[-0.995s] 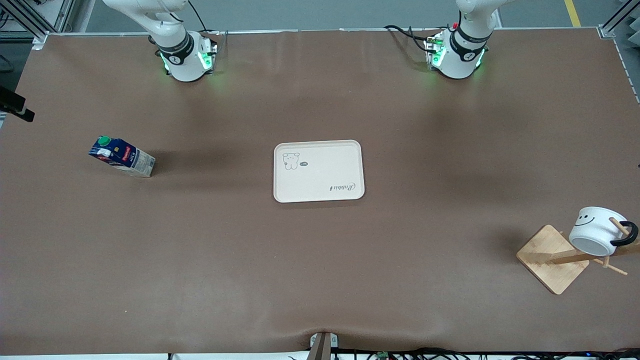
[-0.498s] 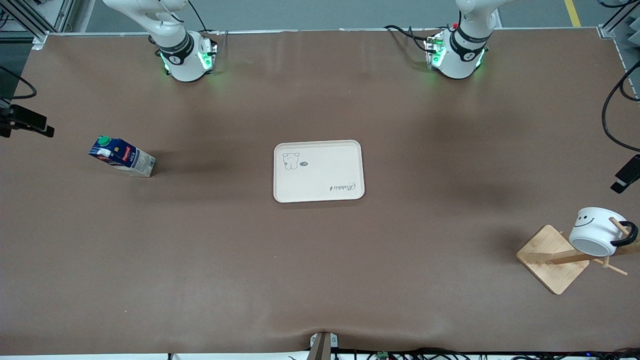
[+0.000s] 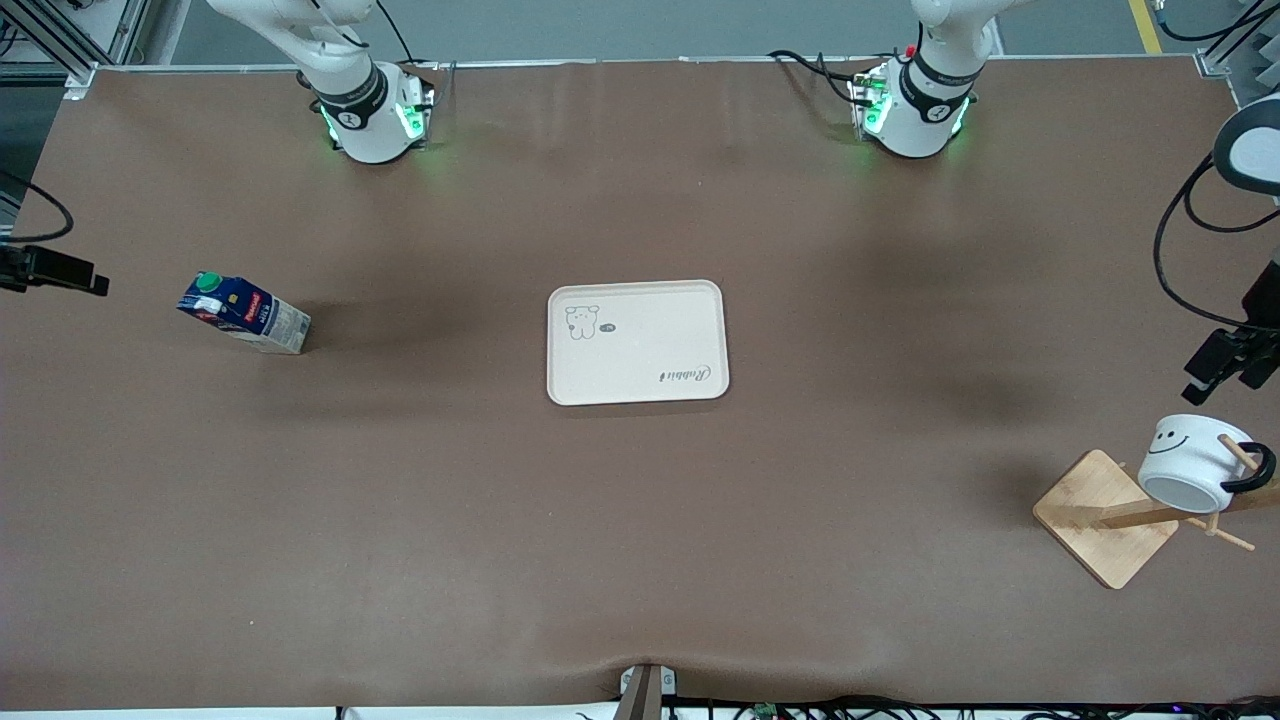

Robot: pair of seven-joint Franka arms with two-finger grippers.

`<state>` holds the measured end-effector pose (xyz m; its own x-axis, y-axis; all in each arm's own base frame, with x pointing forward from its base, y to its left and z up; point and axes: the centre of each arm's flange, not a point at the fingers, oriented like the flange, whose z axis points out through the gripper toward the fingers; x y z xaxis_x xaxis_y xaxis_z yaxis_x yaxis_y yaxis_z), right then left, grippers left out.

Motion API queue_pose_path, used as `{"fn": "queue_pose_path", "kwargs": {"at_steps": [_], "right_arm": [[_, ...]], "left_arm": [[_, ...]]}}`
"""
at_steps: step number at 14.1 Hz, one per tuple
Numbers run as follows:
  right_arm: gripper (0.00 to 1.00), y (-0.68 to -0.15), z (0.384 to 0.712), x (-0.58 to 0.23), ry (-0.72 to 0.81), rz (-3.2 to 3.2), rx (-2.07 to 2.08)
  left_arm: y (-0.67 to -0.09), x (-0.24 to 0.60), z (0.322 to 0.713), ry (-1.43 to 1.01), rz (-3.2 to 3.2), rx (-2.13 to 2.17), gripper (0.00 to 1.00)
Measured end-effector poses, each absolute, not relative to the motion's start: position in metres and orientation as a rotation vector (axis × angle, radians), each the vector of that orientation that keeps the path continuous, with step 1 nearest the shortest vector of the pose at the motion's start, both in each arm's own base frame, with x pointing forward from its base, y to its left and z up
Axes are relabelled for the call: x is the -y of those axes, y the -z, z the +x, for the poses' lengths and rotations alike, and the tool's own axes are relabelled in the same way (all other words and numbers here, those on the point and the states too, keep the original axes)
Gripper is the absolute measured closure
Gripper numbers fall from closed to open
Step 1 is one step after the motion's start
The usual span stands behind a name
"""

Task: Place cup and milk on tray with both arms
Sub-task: 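Reach the left gripper to the mug while the right gripper reaches the milk, then grasp the mug with the left gripper while the right gripper grasps the milk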

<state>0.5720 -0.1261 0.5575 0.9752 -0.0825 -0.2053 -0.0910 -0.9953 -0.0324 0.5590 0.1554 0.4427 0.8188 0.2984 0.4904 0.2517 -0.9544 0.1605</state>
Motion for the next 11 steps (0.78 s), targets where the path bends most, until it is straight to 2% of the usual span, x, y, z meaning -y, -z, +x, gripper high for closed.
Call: {"fn": "queue_pose_path", "kwargs": {"at_steps": [1,3,7,8,9,10,11], "right_arm": [[0.00,-0.546,0.576,0.132,-0.333,-3.050,-0.155],[0.00,-0.533,0.578,0.147,-0.334,-2.989,-0.207],[0.00,-0.531,0.575,0.159,-0.330,-2.962,-0.242],[0.00,-0.531,0.576,0.157,-0.333,-2.962,-0.235],[0.00,-0.530,0.576,0.154,-0.338,-2.962,-0.228],[0.00,-0.529,0.577,0.152,-0.342,-2.961,-0.223],[0.00,-0.529,0.577,0.152,-0.348,-2.960,-0.222]], "left_arm": [[-0.439,-0.152,0.561,-0.821,2.911,-0.433,0.08],[-0.432,-0.149,0.566,-0.843,2.914,-0.419,0.20],[-0.418,-0.148,0.575,-0.887,2.944,-0.318,0.24],[-0.417,-0.149,0.577,-0.891,2.953,-0.289,0.30],[-0.415,-0.151,0.578,-0.891,2.958,-0.273,0.31],[-0.415,-0.151,0.580,-0.892,2.958,-0.267,0.37],[-0.416,-0.150,0.581,-0.897,2.957,-0.261,0.50]]}}
